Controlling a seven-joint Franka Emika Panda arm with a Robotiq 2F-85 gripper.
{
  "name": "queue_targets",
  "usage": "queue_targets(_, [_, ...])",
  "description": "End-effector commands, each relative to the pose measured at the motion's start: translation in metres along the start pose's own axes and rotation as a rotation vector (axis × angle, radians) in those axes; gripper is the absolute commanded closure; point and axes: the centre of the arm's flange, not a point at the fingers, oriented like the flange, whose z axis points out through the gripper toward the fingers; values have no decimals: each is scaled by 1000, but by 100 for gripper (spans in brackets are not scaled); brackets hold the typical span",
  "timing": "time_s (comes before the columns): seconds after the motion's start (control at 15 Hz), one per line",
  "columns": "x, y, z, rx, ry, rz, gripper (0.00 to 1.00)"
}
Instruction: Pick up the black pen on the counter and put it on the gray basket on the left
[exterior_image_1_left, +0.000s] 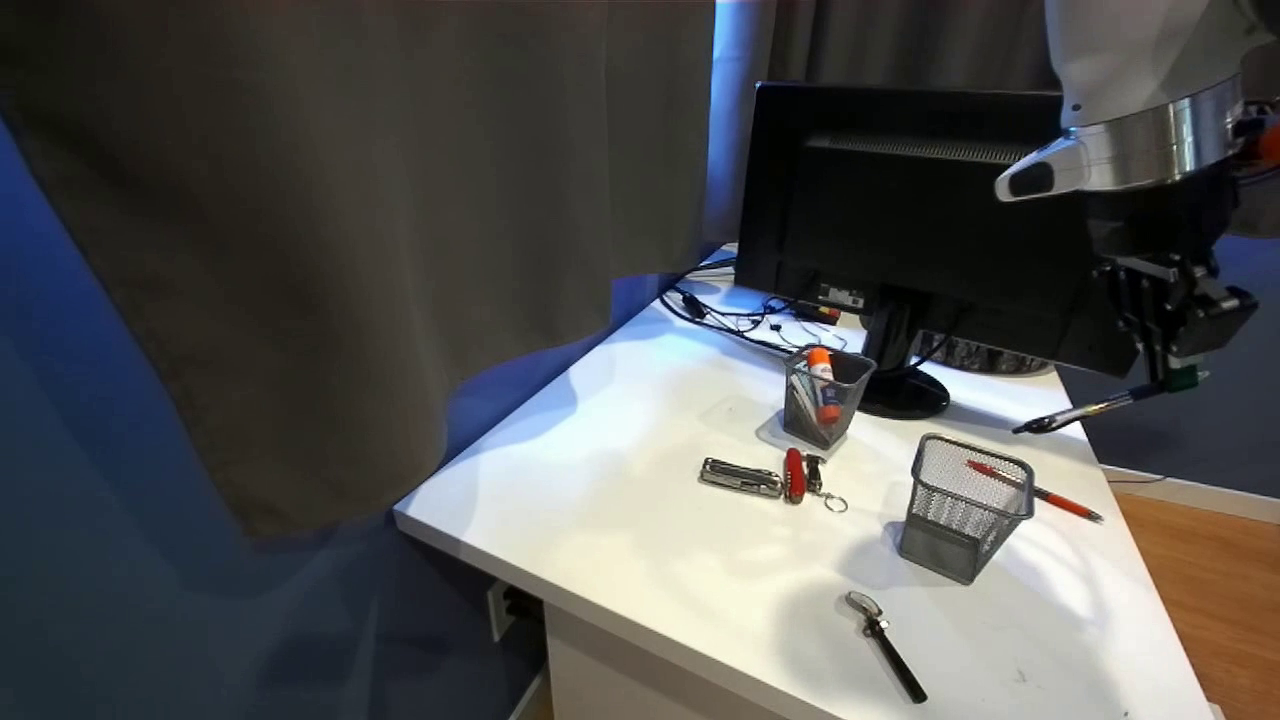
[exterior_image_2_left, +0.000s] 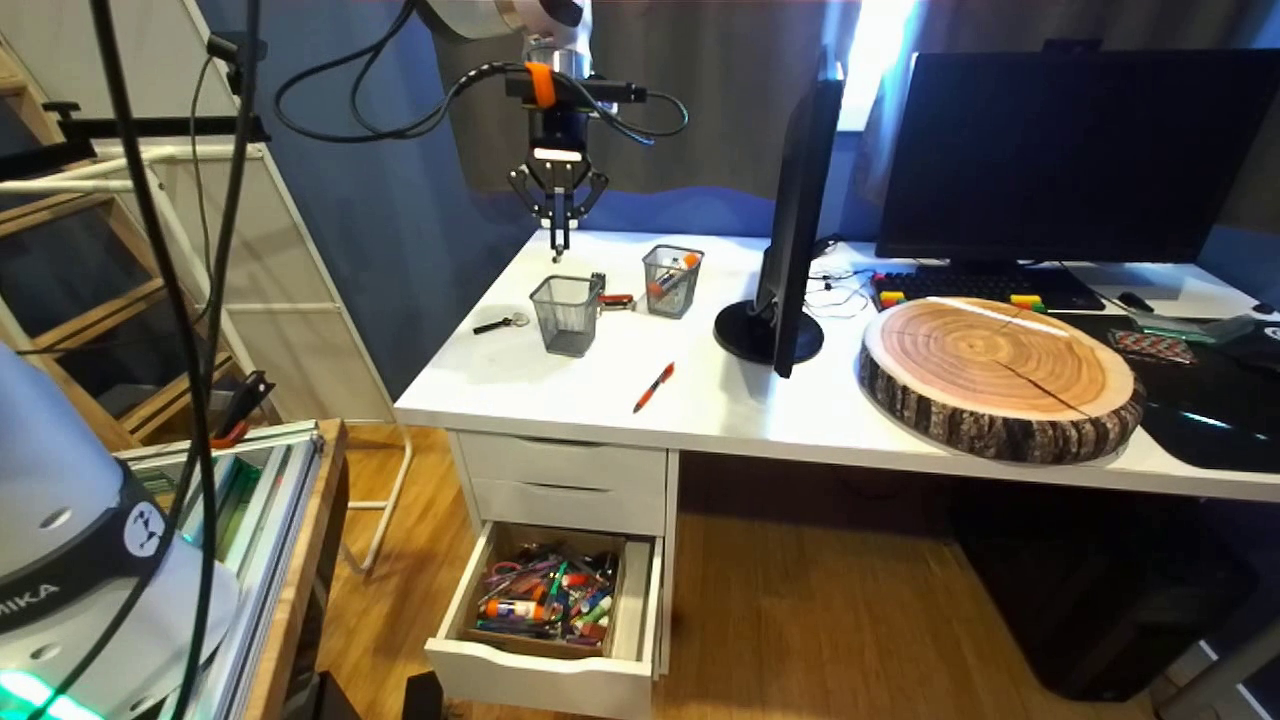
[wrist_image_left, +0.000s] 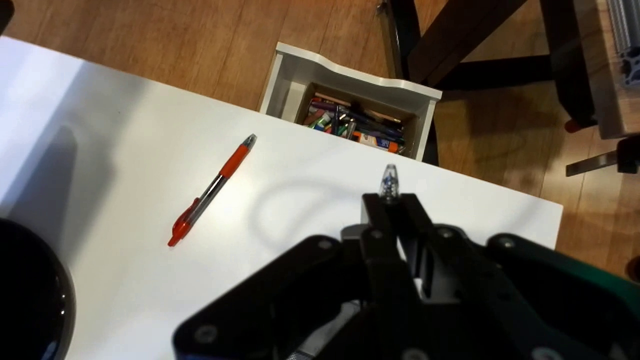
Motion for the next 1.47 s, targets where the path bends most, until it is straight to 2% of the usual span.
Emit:
queue_targets(0.0, [24, 17, 1, 14, 18, -27, 97])
queue_targets(0.27, [32, 26, 12, 47, 91, -10, 97])
queue_targets(0.53, [38, 31, 28, 87, 214, -10, 97])
queue_targets(1.07, [23, 40, 60, 199, 389, 112, 97])
queue_targets(1.4, [20, 34, 77, 260, 498, 194, 97])
